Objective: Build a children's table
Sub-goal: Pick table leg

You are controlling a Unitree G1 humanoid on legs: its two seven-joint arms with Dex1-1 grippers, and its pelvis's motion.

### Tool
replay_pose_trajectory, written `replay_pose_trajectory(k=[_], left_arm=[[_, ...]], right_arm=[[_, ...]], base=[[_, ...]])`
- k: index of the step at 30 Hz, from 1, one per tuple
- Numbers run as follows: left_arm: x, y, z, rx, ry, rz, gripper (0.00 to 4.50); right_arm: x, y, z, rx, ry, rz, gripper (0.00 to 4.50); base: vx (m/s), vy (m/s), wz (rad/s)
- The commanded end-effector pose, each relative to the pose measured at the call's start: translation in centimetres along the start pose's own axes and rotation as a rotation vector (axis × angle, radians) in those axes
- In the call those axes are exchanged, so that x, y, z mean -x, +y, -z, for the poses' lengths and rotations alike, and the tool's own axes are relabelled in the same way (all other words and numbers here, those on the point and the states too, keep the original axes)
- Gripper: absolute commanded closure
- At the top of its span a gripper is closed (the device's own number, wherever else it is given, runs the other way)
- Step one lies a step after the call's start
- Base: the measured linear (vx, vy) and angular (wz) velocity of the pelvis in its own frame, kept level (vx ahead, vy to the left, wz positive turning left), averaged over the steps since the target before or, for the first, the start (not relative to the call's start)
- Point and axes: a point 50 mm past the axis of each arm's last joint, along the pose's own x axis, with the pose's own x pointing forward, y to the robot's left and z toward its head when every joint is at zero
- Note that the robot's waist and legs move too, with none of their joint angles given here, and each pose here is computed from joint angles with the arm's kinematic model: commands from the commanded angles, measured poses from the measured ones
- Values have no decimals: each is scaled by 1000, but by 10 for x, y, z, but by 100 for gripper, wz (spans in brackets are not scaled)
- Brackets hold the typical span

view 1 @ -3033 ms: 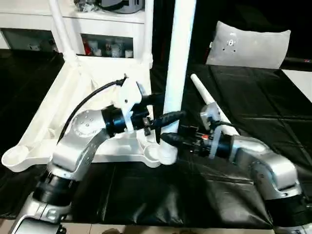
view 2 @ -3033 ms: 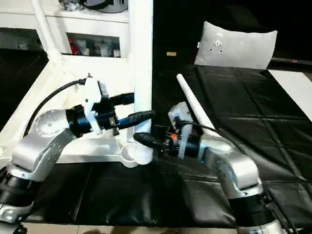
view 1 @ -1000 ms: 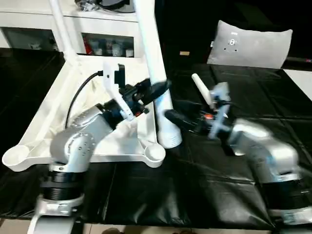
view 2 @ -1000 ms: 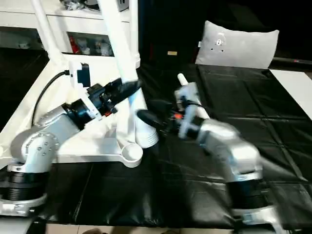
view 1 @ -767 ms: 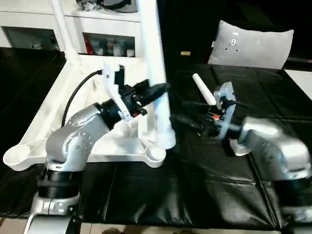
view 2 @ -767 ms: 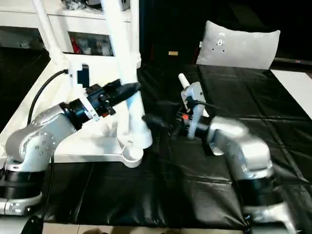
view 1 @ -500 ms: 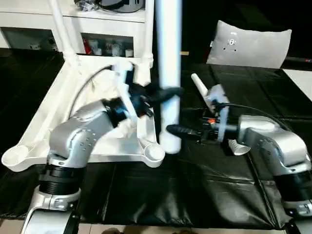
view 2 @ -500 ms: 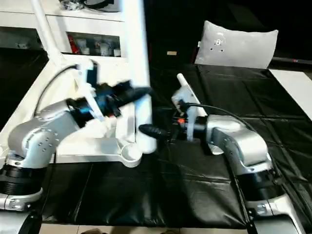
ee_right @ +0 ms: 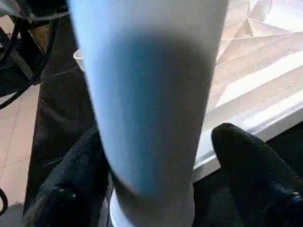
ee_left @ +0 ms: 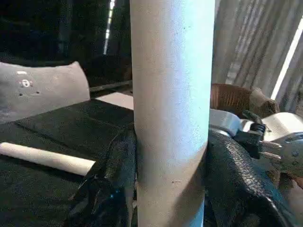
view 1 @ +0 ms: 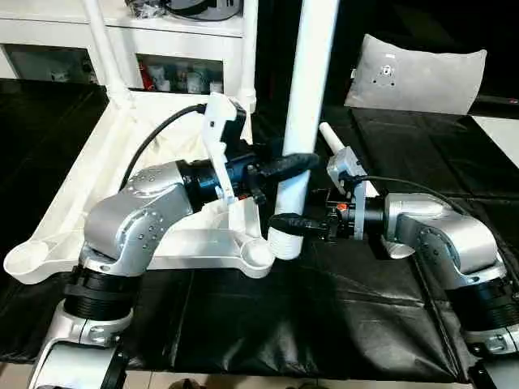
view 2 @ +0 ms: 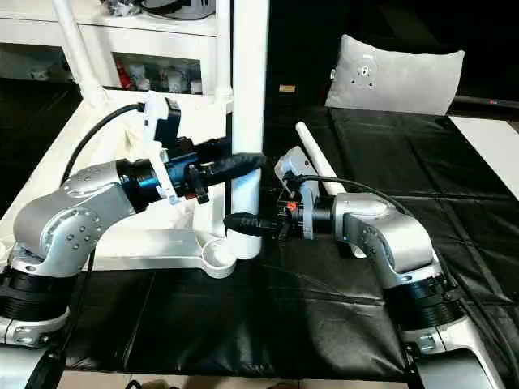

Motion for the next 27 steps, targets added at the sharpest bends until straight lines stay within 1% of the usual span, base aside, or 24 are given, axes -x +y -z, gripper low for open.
replay_pose_trajectory(k=[1,3,6,9,11,13,14,20,21,22,26,27], left_arm=[[-7,-6,-11,-52,-13,39,270],[-7,-6,-11,-55,-14,40,270],[-8,-6,-12,-56,-18,44,270],[-9,-7,-12,-55,-23,48,270],[-10,-6,-12,-55,-24,48,270],[-10,-6,-12,-56,-24,46,270],[-10,-6,-12,-57,-24,46,270],[-10,-6,-11,-62,-18,49,270],[-10,-6,-11,-63,-16,50,270],[-10,-6,-11,-64,-15,50,270],[-9,-5,-11,-67,-14,49,271],[-9,-5,-11,-67,-14,49,271]], right_arm=[[0,0,-3,2,4,-10,135],[-1,0,-1,-5,5,-15,166],[-3,1,1,-18,3,-25,180],[-4,2,2,-22,6,-29,215],[-5,3,4,-25,9,-33,219],[-5,3,5,-27,14,-33,249],[-5,3,5,-27,16,-33,251],[-5,1,7,-13,22,-11,250],[-5,1,7,-15,22,-9,201],[-5,1,7,-17,22,-9,201],[-5,1,8,-15,25,-7,160],[-5,1,8,-14,26,-6,160]], base=[[0,0,0],[0,0,0],[0,0,0],[0,0,0],[0,0,0],[0,0,0],[0,0,0],[0,0,0],[0,0,0],[0,0,0],[0,0,0],[0,0,0]])
